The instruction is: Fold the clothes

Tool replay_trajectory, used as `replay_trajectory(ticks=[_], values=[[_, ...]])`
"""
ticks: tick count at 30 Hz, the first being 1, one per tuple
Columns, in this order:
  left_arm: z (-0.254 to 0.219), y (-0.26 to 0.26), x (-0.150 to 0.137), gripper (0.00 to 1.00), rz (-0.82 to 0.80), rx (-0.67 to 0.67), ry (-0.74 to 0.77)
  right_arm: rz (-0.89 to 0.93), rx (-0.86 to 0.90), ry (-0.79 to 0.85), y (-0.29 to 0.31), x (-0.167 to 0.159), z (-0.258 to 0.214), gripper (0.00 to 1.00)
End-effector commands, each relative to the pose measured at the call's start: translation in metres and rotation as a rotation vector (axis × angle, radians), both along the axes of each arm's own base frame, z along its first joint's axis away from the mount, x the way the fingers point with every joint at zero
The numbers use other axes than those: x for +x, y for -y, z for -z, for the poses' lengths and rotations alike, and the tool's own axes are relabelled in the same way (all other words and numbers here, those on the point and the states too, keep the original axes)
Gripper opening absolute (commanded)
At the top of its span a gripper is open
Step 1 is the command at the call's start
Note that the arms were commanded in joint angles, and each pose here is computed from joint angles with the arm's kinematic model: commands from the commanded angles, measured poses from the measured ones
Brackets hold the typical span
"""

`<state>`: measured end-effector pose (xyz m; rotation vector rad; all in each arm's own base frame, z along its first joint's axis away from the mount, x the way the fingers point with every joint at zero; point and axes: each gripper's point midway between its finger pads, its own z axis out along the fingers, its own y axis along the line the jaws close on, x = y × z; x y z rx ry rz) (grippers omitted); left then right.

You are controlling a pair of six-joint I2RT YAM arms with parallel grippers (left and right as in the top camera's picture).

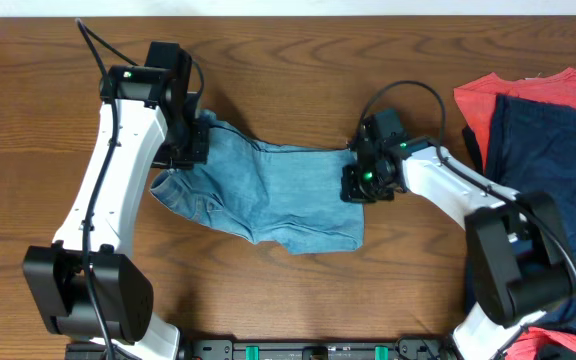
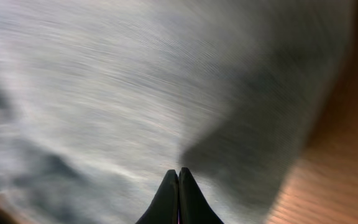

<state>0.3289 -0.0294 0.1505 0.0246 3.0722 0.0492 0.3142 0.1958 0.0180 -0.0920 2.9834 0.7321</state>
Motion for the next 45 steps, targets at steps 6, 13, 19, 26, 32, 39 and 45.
replay_trajectory(ticks=[6,13,19,26,32,39,45], values=[[0.048,-0.040,-0.005,0.06,-0.100,0.115,-0.048,-0.062,0.186,0.201,-0.031,0.017,-0.071,0.01],[0.072,-0.050,-0.006,0.06,-0.129,0.115,-0.044,-0.041,0.059,0.123,-0.016,0.007,-0.040,0.01],[0.076,-0.041,-0.005,0.06,-0.127,0.062,-0.049,0.035,-0.131,0.006,0.008,-0.002,0.011,0.01],[0.085,-0.028,-0.014,0.06,-0.130,-0.007,-0.085,0.124,-0.347,-0.121,0.052,-0.016,0.056,0.01],[0.098,-0.006,-0.031,0.06,-0.131,-0.135,-0.144,0.273,-0.423,-0.156,0.096,-0.012,0.044,0.01],[0.099,0.006,-0.039,0.06,-0.130,-0.200,-0.177,0.042,-0.007,0.076,0.037,0.019,-0.030,0.01],[0.099,0.006,-0.040,0.06,-0.125,-0.196,-0.184,-0.080,0.243,0.258,-0.031,0.027,-0.089,0.01]])
